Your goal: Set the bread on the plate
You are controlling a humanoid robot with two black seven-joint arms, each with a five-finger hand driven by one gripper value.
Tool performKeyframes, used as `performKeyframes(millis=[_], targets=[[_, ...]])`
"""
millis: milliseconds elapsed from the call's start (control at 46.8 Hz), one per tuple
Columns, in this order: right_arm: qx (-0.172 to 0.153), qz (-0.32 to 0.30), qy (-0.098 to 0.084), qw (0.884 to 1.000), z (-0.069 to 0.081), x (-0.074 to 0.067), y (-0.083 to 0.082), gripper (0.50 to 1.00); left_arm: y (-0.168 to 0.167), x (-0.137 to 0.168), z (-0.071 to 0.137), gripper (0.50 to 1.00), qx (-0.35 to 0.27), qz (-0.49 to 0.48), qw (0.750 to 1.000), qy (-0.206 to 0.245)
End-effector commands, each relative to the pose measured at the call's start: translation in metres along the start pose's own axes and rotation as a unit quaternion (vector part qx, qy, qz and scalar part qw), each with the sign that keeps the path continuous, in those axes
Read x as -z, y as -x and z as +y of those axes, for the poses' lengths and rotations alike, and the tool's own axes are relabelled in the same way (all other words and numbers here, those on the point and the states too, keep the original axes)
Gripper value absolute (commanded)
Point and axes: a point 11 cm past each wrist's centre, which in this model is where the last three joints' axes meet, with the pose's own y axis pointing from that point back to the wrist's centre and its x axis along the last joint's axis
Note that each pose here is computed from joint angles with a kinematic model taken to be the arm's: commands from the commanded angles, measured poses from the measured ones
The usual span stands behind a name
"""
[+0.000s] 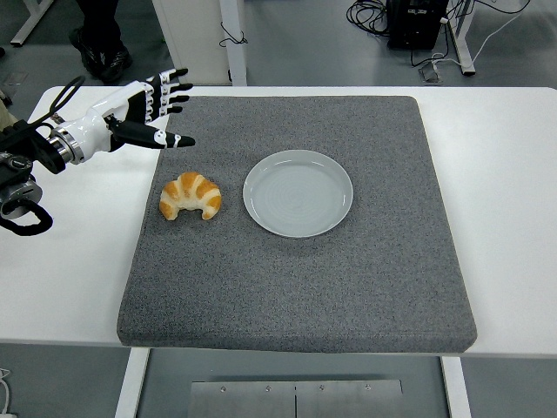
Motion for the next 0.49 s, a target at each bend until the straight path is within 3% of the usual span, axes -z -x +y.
performKeyframes(millis=[0,278,470], targets=[[0.0,0.0,-0.001,1.0,0.0,0.0,0.0,1.0,-0.001,-0.002,0.004,0.961,0.004,-0.032,0.999,-0.004],[0.0,0.0,0.0,1.0,0.0,0.0,0.0,1.0,0.008,-0.013,0.015,0.963,0.034,-0.137,0.99,-0.008],[0.0,0.0,0.0,1.0,0.0,0.0,0.0,1.0,0.014,-0.001,0.019,0.981,0.044,-0.224,0.973,-0.027]])
